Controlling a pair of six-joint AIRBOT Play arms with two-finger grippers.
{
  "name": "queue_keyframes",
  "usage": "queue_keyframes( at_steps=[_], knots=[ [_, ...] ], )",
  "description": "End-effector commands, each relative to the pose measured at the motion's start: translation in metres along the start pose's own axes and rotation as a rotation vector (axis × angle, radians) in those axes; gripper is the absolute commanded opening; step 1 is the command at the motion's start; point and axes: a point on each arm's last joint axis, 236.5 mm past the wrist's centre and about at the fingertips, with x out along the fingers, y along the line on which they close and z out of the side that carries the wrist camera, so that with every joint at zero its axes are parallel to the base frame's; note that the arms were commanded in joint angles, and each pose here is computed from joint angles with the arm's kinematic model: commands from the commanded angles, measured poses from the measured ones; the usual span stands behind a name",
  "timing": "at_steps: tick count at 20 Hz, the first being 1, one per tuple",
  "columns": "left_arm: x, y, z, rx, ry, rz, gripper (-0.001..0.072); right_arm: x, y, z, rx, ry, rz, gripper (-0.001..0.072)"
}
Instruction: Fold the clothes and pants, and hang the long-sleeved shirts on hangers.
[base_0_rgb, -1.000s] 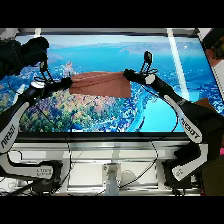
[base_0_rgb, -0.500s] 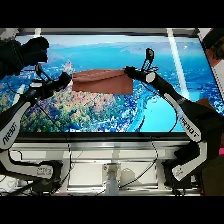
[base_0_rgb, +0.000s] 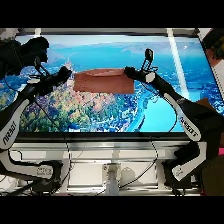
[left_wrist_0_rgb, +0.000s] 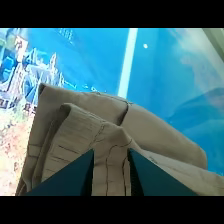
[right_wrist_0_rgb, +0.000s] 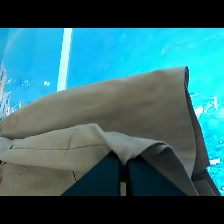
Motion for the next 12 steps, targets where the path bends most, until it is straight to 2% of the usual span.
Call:
queue_keyframes(
  at_steps=[1,3,4,8,12],
  knots=[
    [0.000,-0.005,0.001,0.018,0.002,-0.014,0.0260,0.000,-0.001,0.006,-0.016,-0.028,-0.005,0.0068],
    [0.000,-0.006,0.000,0.018,0.007,-0.018,0.0260,0.000,-0.001,0.004,-0.078,-0.018,-0.005,0.0469],
    [0.000,-0.006,0.000,0.020,0.007,-0.017,0.0259,0.000,0.000,0.002,-0.114,-0.007,-0.003,0.0509],
    [0.000,-0.004,-0.008,0.072,0.041,-0.014,0.0260,-0.007,-0.002,-0.006,-0.232,0.054,-0.002,0.0509],
    [-0.002,-0.004,-0.027,0.153,0.122,-0.023,0.0260,-0.027,-0.049,-0.010,-0.072,0.213,-0.018,0.0513]
  ],
)
